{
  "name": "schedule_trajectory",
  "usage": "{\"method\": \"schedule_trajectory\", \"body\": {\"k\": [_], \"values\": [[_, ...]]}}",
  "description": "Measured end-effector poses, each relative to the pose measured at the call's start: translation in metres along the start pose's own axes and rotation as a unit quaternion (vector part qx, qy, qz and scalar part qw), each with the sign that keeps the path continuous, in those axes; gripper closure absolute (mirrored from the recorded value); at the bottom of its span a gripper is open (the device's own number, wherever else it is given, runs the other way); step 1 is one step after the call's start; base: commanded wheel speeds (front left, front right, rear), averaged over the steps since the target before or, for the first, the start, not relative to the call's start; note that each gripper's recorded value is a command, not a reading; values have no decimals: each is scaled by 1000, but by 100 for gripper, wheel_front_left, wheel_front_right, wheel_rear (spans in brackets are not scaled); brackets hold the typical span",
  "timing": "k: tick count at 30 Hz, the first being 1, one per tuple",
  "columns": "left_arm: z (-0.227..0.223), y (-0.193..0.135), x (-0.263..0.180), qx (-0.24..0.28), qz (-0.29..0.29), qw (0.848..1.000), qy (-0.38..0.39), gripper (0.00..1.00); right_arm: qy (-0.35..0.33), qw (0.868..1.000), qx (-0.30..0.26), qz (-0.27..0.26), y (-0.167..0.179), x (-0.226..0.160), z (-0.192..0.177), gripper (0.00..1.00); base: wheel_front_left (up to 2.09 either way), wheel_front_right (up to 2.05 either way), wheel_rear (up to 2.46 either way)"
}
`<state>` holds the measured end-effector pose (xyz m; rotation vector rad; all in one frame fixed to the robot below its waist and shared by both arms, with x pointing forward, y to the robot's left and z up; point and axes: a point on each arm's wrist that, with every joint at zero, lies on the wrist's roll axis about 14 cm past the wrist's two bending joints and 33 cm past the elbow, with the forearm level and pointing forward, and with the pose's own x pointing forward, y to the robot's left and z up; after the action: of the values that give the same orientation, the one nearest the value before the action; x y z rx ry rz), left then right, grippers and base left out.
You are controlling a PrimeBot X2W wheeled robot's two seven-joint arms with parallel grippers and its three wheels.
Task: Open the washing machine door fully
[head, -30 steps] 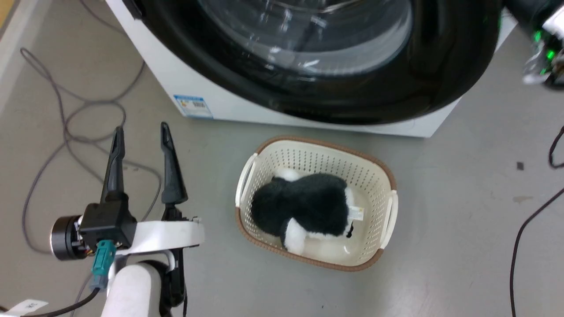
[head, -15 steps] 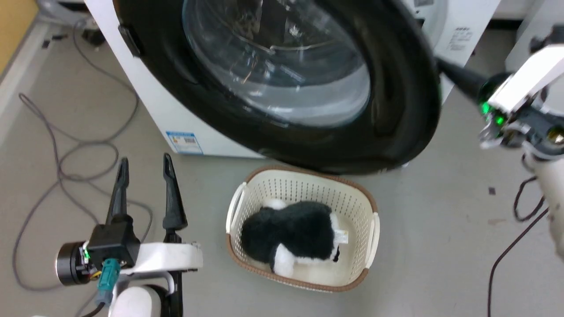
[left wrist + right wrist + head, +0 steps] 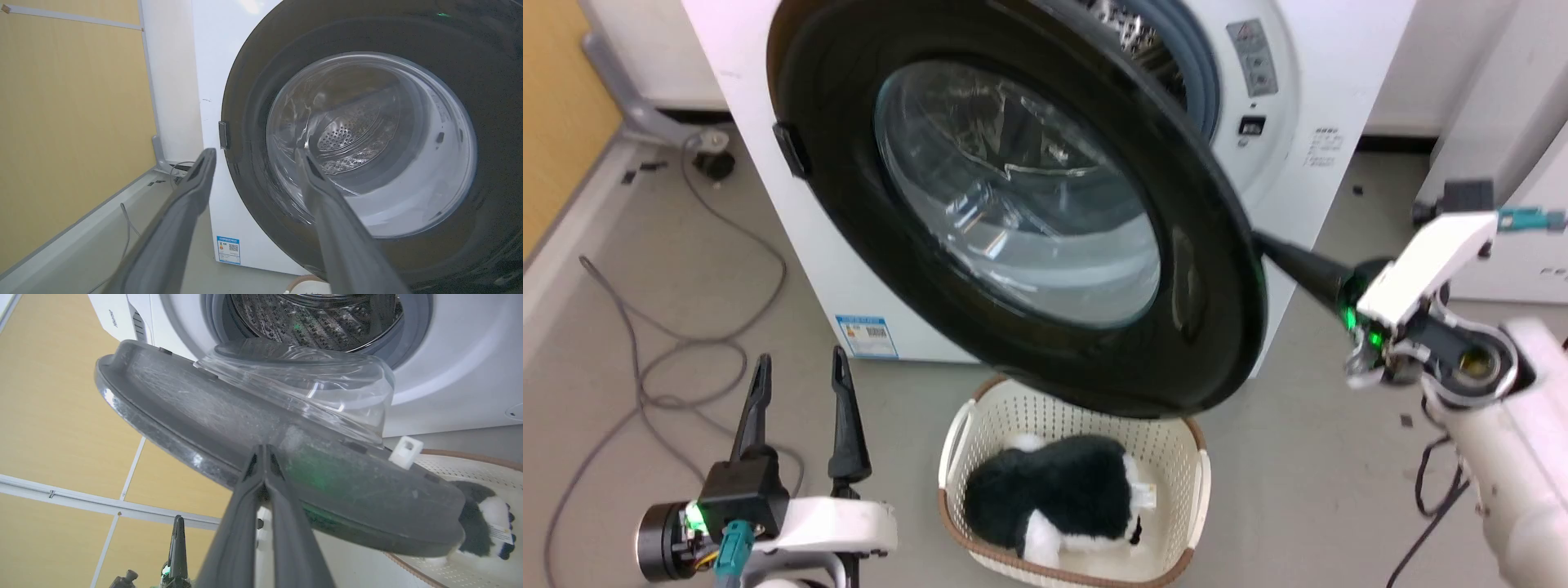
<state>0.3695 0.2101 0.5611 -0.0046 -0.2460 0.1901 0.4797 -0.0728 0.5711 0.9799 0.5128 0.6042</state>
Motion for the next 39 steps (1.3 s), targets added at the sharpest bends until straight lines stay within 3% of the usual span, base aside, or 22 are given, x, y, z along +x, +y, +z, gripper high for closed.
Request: {"method": "schedule_trajectory", "body": {"k": [10, 18, 33, 39], "values": [[6, 5, -10, -1, 4, 1000, -5, 0, 14, 999, 16, 44, 19, -18, -35, 100, 0, 0, 0], [4, 3, -15, -1, -3, 1000, -1, 0, 62, 993, 30, 95, 45, -25, -86, 100, 0, 0, 0], [-3, 4, -19, 12, -6, 1000, 10, 0, 176, 964, 51, 192, 105, -28, -178, 100, 0, 0, 0], [-4, 4, -20, 12, -5, 1000, 11, 0, 189, 958, 47, 210, 120, -28, -193, 100, 0, 0, 0]]}}
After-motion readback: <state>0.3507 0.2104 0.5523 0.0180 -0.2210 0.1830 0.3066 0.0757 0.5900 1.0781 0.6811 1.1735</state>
